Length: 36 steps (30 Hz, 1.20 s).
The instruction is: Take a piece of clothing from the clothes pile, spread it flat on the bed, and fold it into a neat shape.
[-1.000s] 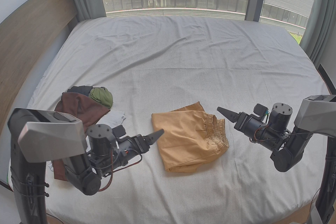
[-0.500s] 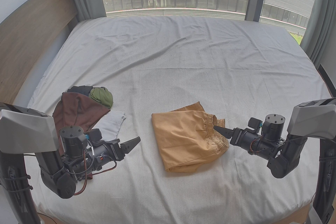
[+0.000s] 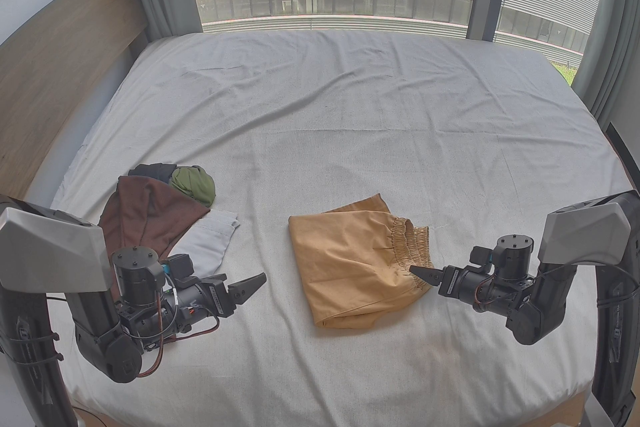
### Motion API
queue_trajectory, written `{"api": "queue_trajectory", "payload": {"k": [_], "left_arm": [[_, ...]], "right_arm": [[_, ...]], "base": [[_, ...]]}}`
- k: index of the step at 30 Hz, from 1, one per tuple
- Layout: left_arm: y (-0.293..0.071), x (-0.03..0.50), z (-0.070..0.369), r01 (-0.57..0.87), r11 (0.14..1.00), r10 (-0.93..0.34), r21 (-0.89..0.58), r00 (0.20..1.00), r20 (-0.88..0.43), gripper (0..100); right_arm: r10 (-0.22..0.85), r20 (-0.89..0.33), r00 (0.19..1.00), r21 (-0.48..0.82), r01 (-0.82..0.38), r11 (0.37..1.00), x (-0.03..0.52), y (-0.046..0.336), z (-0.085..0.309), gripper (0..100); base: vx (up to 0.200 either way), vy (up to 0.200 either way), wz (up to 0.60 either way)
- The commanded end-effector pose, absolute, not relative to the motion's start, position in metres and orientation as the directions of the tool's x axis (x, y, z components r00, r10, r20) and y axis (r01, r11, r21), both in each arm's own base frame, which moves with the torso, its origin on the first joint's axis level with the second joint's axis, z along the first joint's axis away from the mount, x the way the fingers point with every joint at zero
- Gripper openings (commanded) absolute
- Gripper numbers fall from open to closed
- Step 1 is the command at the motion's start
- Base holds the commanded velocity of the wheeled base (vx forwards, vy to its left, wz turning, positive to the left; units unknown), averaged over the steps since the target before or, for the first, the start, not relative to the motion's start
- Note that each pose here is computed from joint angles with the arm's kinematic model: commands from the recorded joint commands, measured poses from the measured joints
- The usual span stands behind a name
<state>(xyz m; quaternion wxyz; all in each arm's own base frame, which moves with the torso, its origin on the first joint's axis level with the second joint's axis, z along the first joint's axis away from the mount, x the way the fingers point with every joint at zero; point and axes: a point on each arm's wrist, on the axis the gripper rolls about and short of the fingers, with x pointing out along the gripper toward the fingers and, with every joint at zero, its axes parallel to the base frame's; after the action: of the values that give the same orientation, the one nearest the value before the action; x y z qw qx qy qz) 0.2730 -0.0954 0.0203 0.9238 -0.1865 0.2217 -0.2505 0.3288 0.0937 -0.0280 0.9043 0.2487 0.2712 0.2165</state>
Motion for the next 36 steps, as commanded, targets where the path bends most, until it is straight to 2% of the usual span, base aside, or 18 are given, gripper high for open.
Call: {"api": "queue_trajectory", "payload": {"k": [1,23,31,36], "left_arm": [[-0.096,0.274,0.018,0.377,0.805,-0.546,-0.458,0.773,-0.322,100],[-0.098,0.274,0.016,0.379,0.803,-0.550,-0.460,0.769,-0.326,100],[-0.099,0.273,0.017,0.384,0.801,-0.554,-0.459,0.767,-0.325,100],[-0.099,0.273,0.018,0.385,0.801,-0.553,-0.458,0.769,-0.321,100]], "right_arm": [[0.521,-0.415,0.746,0.569,-0.234,0.788,0.328,0.093,-0.041,100],[0.546,-0.417,0.727,0.579,-0.250,0.776,0.337,0.107,-0.063,100],[0.589,-0.349,0.729,0.650,-0.264,0.712,0.344,0.126,-0.058,100],[0.610,-0.337,0.717,0.657,-0.285,0.698,0.342,0.136,-0.064,100]], "base": [[0.000,0.000,0.00],[0.000,0.000,0.00],[0.000,0.000,0.00],[0.000,0.000,0.00]]}}
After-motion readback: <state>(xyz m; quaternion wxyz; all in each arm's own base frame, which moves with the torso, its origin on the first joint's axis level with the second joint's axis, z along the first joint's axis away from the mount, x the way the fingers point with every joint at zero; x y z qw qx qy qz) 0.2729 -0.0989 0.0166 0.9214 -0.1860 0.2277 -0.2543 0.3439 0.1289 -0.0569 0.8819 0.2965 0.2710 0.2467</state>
